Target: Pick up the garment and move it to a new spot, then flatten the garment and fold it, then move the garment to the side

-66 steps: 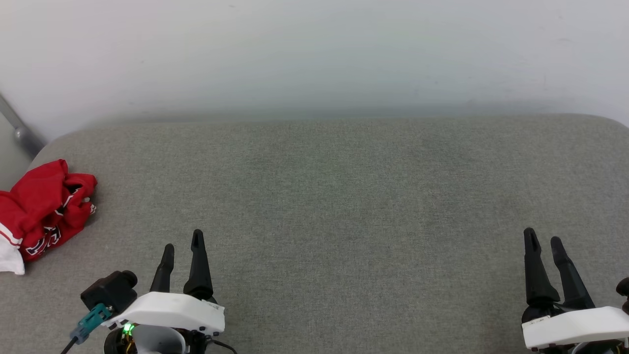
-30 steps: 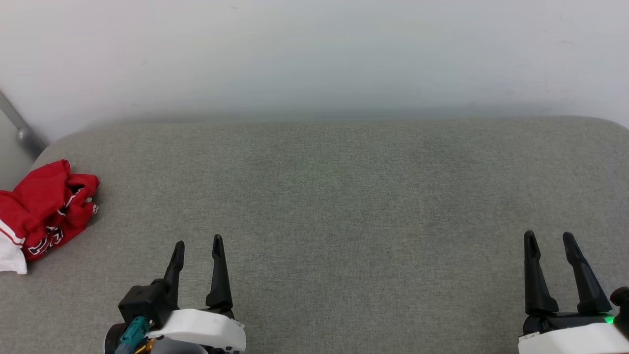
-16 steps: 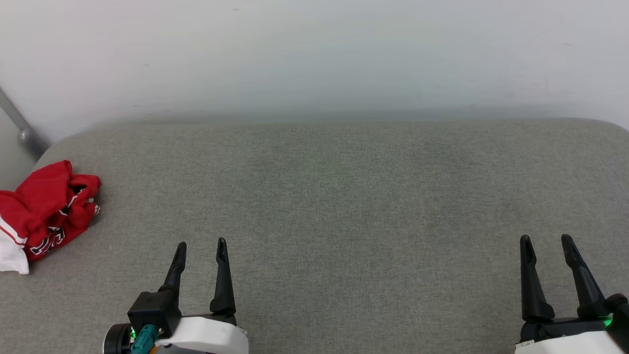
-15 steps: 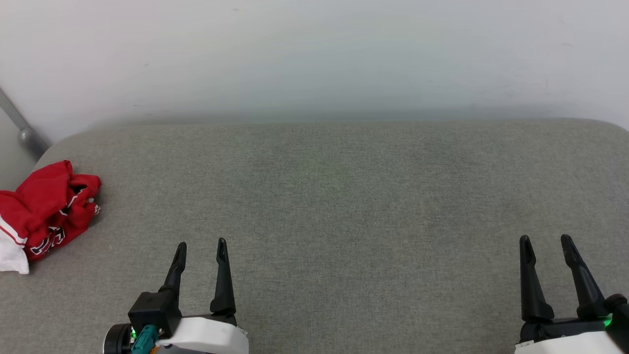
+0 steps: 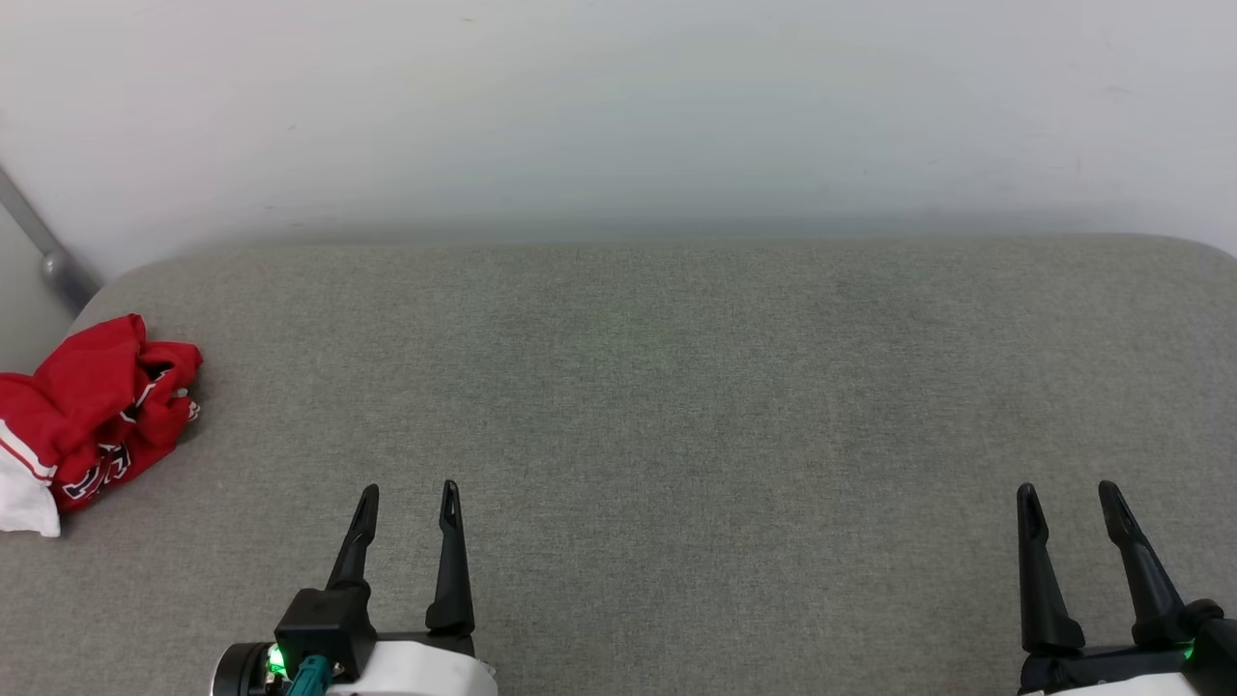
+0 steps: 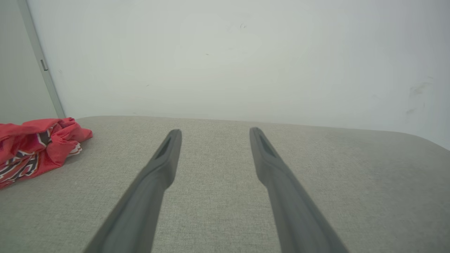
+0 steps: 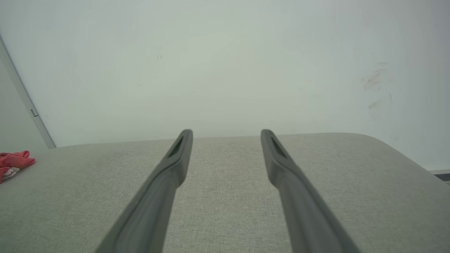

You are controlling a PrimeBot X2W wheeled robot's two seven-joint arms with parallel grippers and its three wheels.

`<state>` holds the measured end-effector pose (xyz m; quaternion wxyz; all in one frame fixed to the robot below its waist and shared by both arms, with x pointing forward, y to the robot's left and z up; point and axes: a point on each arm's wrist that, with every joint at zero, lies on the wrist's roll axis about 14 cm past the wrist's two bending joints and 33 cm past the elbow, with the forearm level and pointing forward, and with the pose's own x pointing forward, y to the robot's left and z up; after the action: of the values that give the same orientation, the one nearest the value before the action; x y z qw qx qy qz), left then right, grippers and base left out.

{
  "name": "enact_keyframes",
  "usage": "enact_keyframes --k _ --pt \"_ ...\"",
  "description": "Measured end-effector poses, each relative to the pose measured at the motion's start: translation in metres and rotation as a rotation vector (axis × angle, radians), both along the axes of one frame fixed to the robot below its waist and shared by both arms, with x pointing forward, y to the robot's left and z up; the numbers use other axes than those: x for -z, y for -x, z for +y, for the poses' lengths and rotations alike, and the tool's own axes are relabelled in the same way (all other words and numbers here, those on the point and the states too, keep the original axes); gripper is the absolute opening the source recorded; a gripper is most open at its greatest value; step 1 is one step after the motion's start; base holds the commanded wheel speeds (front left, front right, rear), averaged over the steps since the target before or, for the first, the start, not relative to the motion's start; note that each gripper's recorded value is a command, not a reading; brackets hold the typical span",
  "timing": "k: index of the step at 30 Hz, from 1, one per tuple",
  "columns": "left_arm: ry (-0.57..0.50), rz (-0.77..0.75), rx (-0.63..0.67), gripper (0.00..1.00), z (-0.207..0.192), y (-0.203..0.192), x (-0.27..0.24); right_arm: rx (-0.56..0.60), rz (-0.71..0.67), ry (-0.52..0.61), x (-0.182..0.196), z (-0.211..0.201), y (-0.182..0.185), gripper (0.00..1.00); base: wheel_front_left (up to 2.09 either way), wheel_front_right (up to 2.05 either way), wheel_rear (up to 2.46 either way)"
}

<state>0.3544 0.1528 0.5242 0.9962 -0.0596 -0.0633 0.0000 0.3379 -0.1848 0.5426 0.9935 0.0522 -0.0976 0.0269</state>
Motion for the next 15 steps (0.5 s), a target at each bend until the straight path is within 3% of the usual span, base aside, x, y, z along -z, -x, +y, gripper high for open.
enact_keyframes --k 15 --pt "-0.003 0.012 -0.006 1.00 0.0015 0.0022 0.0054 -0.004 0.017 -0.006 0.0069 0.0014 0.0003 1.00 0.00 0.00 0.00"
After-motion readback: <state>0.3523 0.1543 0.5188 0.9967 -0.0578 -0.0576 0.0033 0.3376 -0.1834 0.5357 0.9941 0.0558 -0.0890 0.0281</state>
